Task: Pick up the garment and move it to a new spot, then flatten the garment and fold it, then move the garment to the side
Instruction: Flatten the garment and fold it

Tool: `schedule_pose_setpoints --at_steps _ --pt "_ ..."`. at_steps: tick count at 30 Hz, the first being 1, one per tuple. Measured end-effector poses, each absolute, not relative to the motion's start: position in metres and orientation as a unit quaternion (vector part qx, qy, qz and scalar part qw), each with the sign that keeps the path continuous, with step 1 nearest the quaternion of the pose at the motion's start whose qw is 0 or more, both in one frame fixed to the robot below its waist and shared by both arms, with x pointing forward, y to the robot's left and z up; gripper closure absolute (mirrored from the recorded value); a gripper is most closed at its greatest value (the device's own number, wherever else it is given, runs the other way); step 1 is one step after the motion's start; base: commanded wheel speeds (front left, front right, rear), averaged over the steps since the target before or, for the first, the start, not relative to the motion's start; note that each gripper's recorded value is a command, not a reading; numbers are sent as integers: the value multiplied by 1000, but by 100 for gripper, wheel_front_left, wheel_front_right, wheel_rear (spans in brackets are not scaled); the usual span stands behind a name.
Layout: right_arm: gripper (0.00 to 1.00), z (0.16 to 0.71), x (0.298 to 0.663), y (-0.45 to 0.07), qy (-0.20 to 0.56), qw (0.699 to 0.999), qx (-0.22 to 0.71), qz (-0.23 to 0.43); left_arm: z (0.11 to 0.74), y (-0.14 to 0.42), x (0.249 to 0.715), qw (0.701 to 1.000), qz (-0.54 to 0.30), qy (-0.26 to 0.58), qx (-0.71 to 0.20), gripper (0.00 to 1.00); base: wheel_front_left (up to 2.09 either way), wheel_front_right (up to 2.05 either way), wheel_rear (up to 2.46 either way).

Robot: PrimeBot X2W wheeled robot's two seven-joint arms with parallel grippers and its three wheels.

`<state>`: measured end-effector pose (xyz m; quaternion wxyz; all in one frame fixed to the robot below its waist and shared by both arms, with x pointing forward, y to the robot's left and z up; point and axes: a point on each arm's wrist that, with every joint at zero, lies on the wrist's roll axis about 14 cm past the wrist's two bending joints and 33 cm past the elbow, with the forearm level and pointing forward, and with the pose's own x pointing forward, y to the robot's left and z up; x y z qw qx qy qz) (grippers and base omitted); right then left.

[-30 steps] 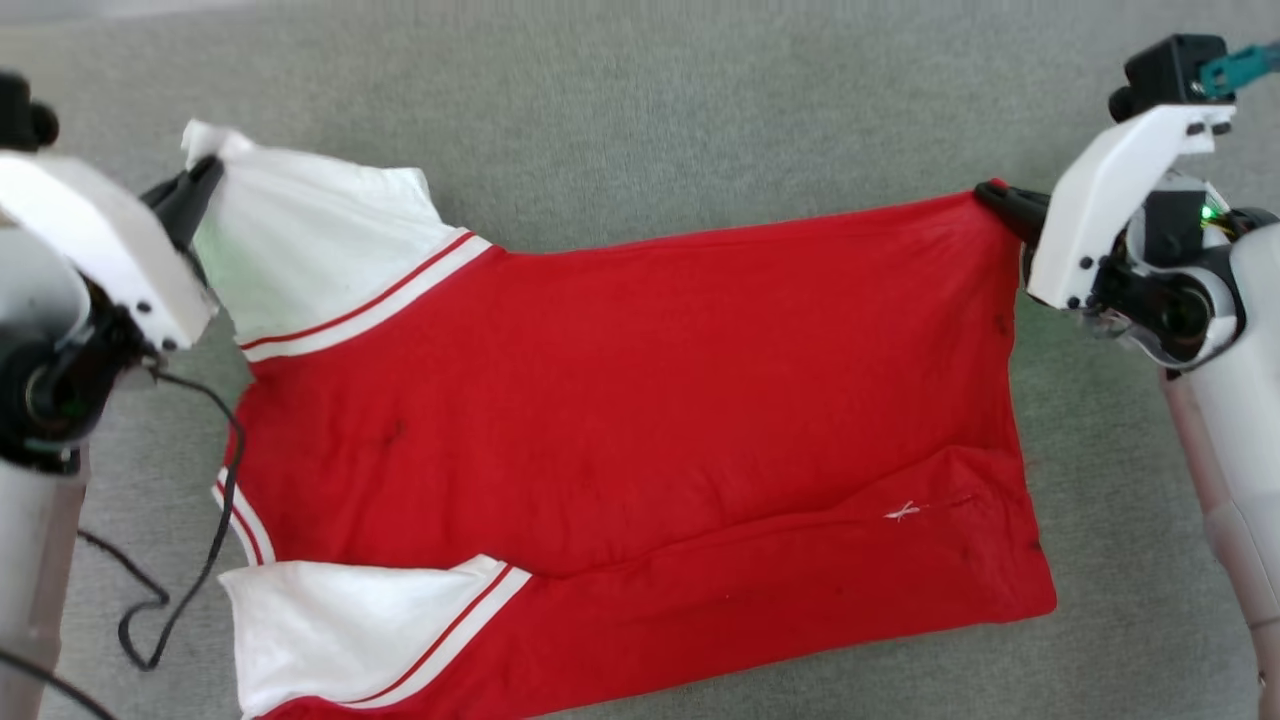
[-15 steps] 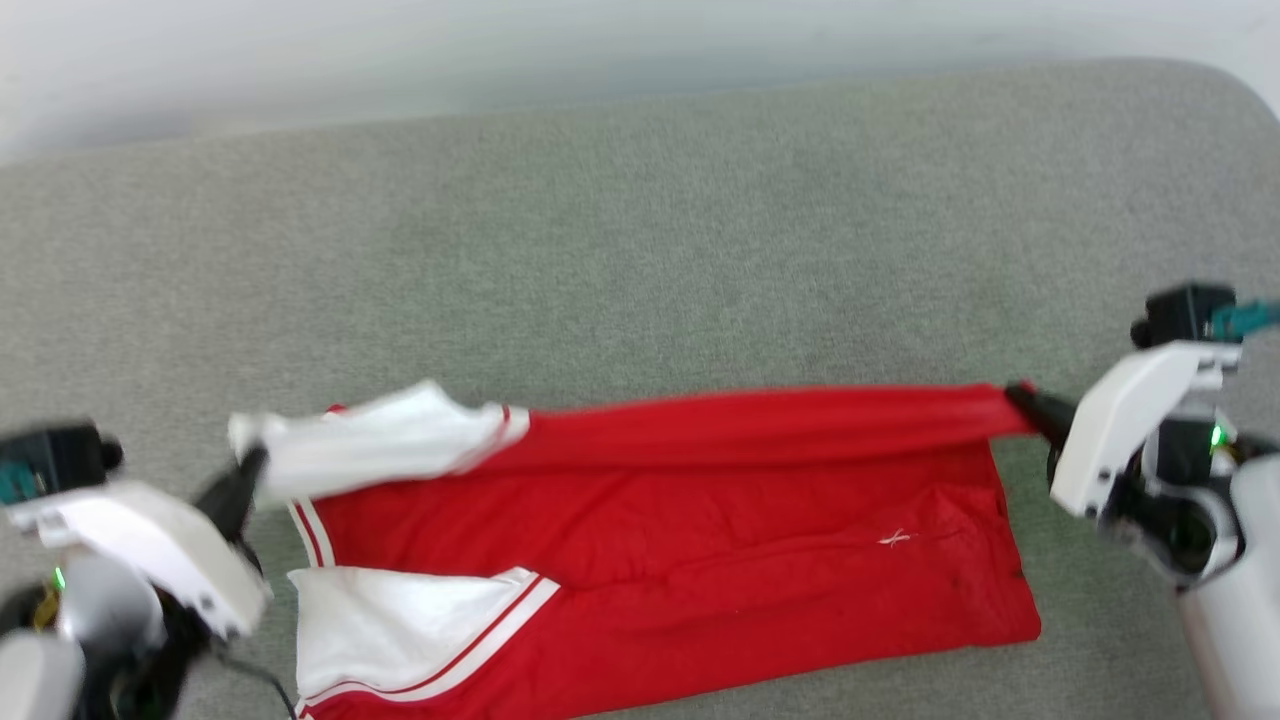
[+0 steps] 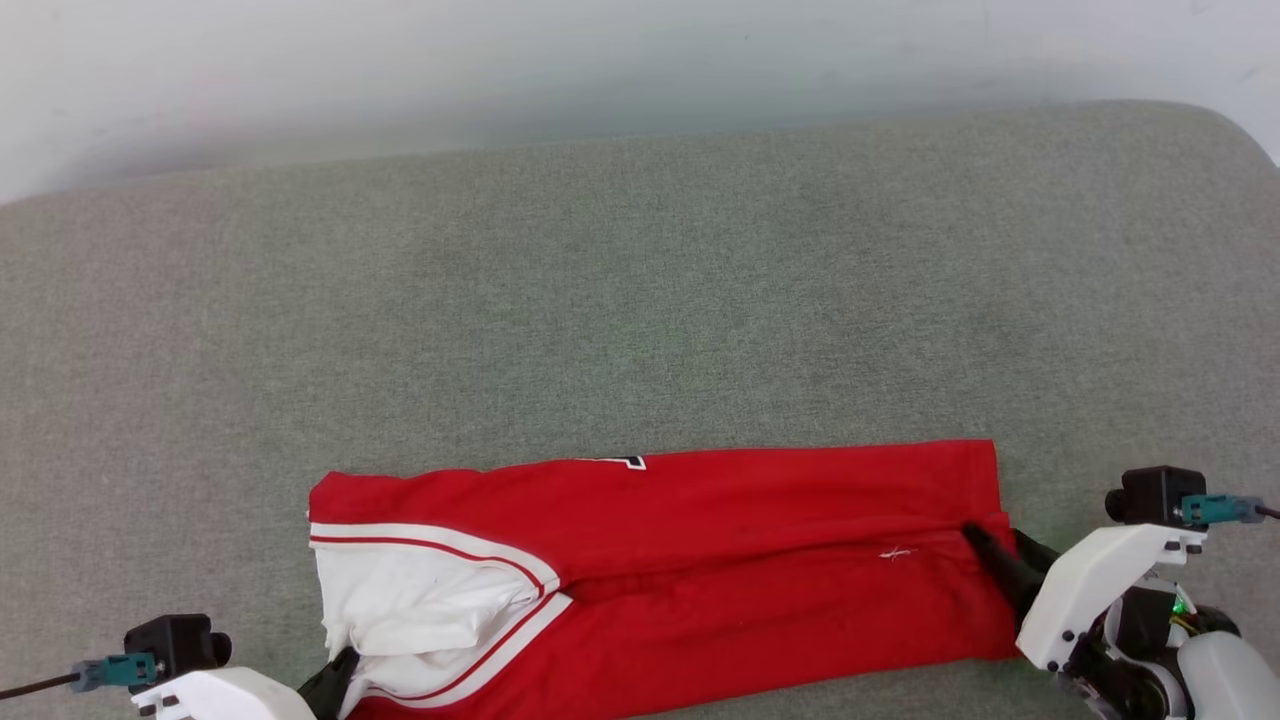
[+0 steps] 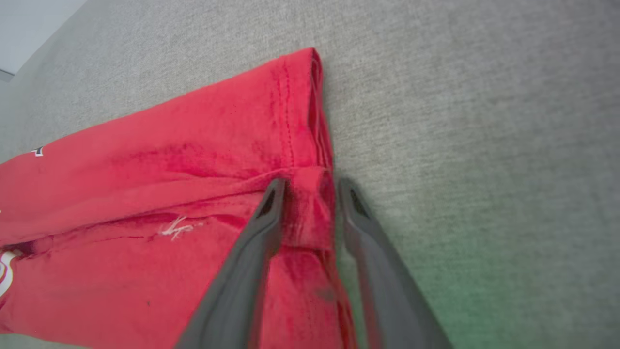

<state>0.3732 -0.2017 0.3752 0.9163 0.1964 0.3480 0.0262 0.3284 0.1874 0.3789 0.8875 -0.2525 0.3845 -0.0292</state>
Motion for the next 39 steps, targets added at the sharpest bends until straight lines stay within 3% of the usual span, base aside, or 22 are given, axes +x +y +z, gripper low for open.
schedule_pose_setpoints --at_steps 1,9,18,27,39 --pt "0 375 371 -202 347 917 197 25 378 187 328 889 -31 384 -249 0 0 0 0" --pt "0 396 362 -208 290 937 194 23 417 192 354 940 -46 275 -199 0 0 0 0" --pt "0 451 372 -240 232 959 164 7 507 184 393 987 -65 70 -130 0 0 0 0" --pt "0 446 385 -236 331 935 120 30 561 178 400 994 -47 -73 -69 0 0 0 0" --pt "0 370 384 -186 465 869 153 65 546 188 402 997 -22 -61 -53 0 0 0 0"
